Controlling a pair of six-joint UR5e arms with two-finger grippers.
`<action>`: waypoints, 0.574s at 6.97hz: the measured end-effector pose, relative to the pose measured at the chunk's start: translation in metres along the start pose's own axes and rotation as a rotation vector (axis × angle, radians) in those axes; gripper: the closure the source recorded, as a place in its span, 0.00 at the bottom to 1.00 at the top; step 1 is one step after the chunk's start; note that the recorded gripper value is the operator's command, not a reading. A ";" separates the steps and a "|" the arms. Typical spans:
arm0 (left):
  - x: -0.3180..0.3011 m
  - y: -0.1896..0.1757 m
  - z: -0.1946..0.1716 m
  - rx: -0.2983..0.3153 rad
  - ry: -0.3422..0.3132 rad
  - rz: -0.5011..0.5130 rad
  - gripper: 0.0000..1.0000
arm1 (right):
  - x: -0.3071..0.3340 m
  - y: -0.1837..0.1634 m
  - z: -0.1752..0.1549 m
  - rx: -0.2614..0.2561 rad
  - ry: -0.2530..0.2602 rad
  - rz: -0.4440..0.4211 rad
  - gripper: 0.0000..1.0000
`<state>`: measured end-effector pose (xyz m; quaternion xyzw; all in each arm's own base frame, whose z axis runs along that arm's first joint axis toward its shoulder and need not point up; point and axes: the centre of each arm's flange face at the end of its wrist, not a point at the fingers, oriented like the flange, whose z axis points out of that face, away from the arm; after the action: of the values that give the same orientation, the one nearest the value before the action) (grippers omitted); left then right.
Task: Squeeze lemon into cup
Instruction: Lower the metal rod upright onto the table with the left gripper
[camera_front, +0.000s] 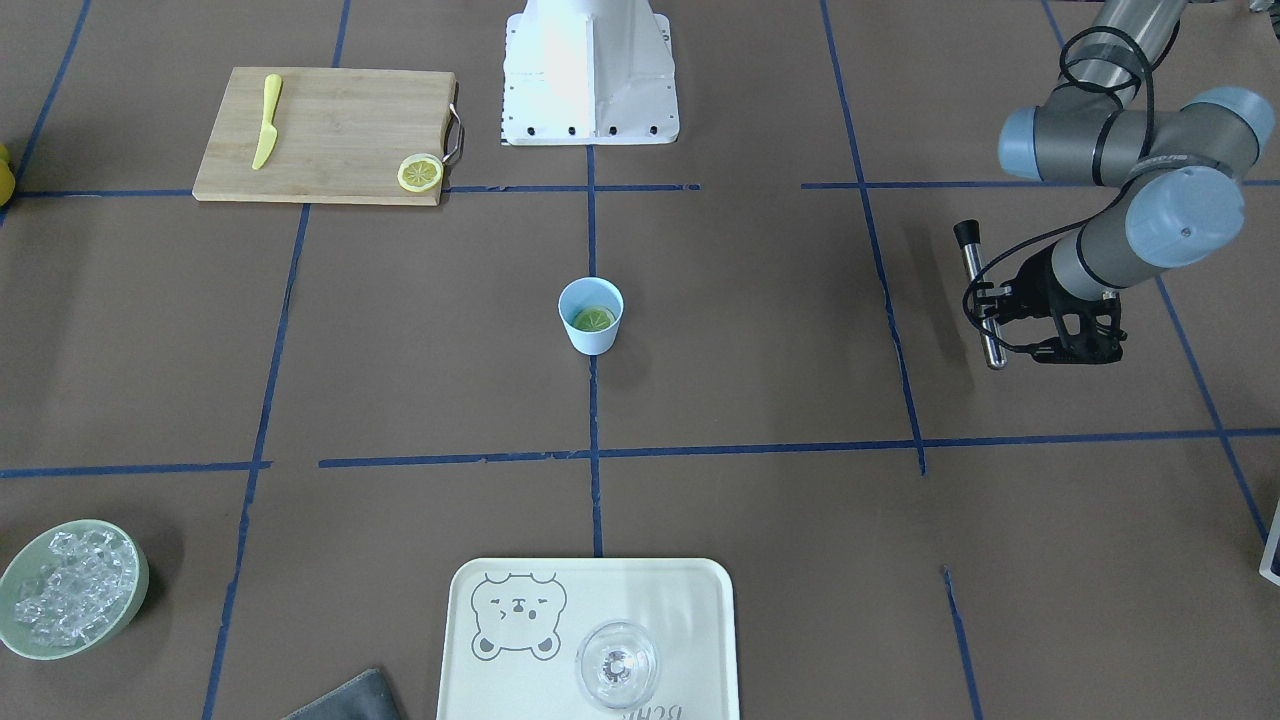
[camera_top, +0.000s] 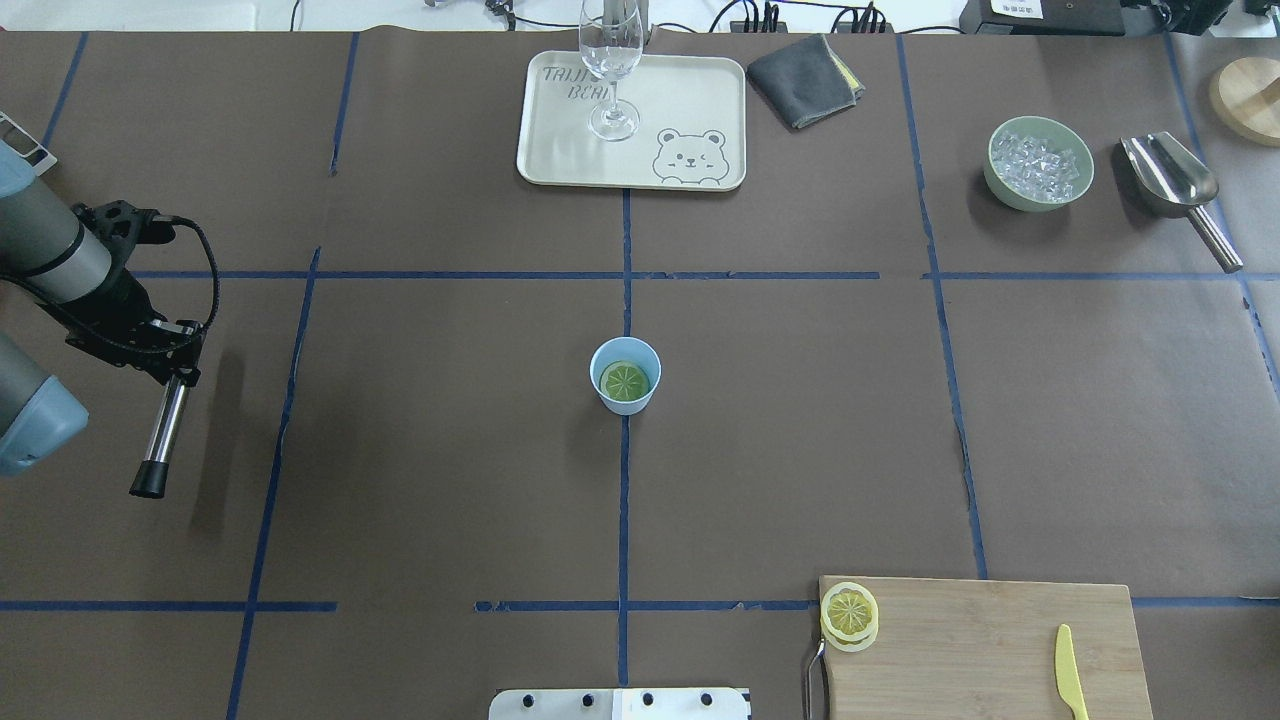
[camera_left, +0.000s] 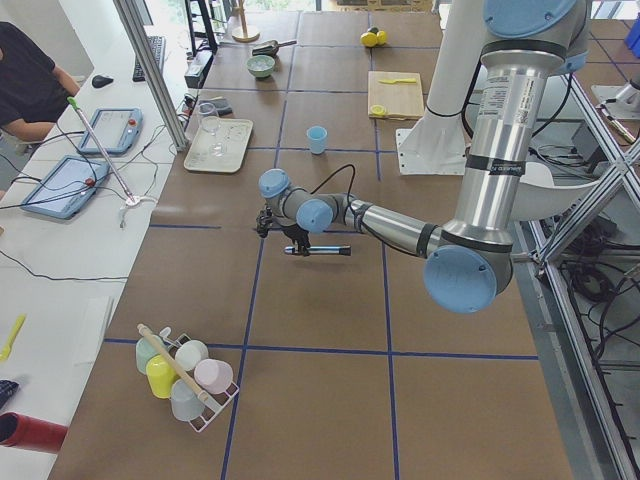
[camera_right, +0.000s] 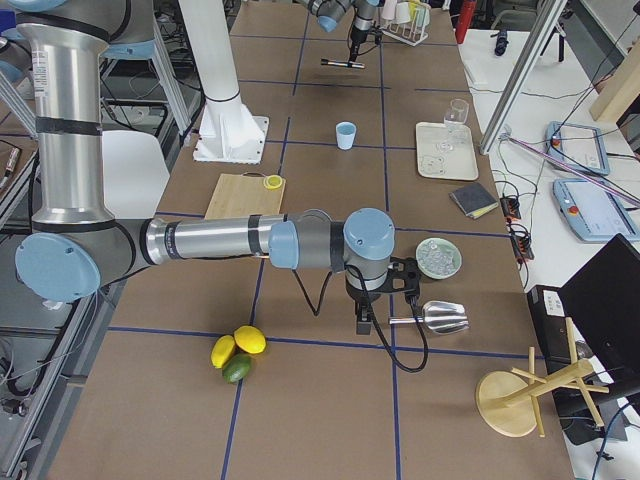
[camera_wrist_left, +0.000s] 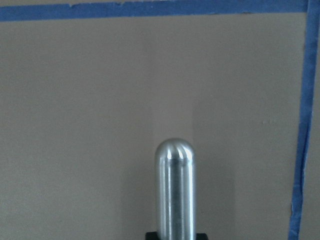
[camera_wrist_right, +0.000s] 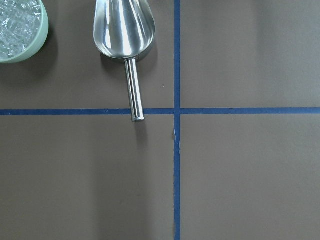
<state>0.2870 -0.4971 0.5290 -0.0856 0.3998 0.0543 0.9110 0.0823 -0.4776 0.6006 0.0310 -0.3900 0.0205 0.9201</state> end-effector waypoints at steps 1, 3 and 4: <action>-0.001 -0.002 0.004 -0.003 -0.001 -0.001 1.00 | 0.000 0.000 -0.001 0.001 0.000 0.000 0.00; 0.003 -0.005 0.011 -0.005 0.000 0.011 0.56 | 0.000 0.000 -0.001 0.002 0.000 0.000 0.00; 0.003 -0.007 0.013 -0.005 -0.001 0.015 0.01 | 0.000 0.000 -0.001 0.002 0.000 -0.001 0.00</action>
<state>0.2999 -0.5008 0.5359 -0.0847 0.4000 0.0621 0.9105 0.0827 -0.4779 0.5998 0.0319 -0.3899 0.0206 0.9201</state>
